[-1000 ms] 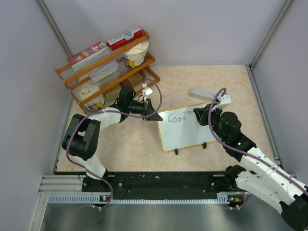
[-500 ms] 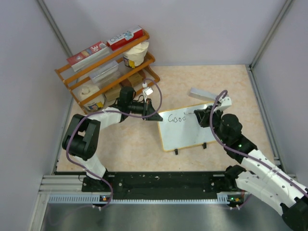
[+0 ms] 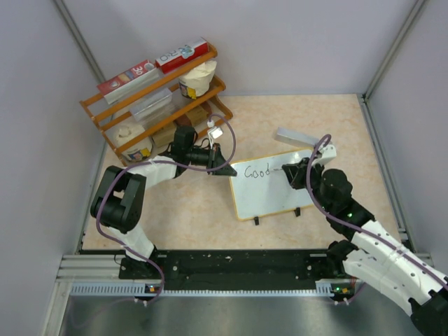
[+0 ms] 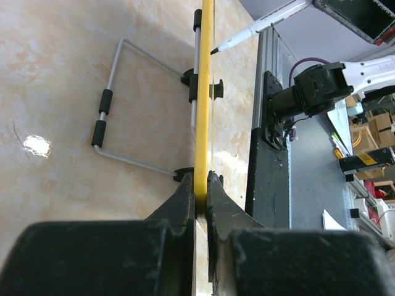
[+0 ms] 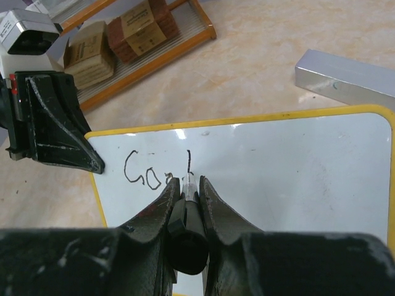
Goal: Write a sentence on the whiteboard
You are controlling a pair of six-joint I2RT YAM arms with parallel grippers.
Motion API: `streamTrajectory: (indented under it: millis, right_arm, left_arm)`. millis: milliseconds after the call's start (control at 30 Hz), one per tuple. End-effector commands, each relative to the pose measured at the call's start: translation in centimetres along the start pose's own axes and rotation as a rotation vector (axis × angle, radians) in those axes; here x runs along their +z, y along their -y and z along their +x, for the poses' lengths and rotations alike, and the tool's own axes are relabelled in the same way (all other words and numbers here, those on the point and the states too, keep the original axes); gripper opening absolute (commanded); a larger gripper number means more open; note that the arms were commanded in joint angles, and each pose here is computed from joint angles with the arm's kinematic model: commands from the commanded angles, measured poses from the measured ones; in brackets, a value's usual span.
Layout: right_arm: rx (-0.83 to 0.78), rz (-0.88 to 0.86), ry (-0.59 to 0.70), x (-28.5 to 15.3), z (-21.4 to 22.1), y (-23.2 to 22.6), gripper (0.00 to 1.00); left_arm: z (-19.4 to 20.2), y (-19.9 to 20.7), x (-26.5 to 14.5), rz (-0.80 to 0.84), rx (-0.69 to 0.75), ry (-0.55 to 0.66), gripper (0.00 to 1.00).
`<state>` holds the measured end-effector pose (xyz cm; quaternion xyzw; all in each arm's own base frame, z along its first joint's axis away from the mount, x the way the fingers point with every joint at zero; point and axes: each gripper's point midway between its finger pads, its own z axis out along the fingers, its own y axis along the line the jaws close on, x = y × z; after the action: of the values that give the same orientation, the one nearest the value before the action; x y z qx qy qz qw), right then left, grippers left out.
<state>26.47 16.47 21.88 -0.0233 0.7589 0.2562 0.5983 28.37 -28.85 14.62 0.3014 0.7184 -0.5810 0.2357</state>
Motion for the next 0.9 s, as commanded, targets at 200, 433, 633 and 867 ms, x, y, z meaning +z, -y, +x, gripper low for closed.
streamTrajectory:
  millis: [200,433,633,867]
  right_arm:
    - [0.008,-0.003,-0.027,-0.7,1.3,0.2,0.0]
    - [0.007,0.008,-0.019,-0.9,1.2,0.5,0.0]
    - [0.012,0.017,-0.002,-1.0,0.9,0.7,0.0]
    - [0.024,0.021,0.026,-1.1,-0.3,0.5,0.0]
  left_arm:
    - [2.6,-0.2,1.2,0.026,0.029,-0.068,0.0]
    - [2.5,-0.2,1.1,0.024,0.032,-0.067,0.0]
    - [2.5,-0.1,1.2,0.025,0.034,-0.067,0.0]
    - [2.5,-0.2,1.2,0.025,0.032,-0.068,0.0]
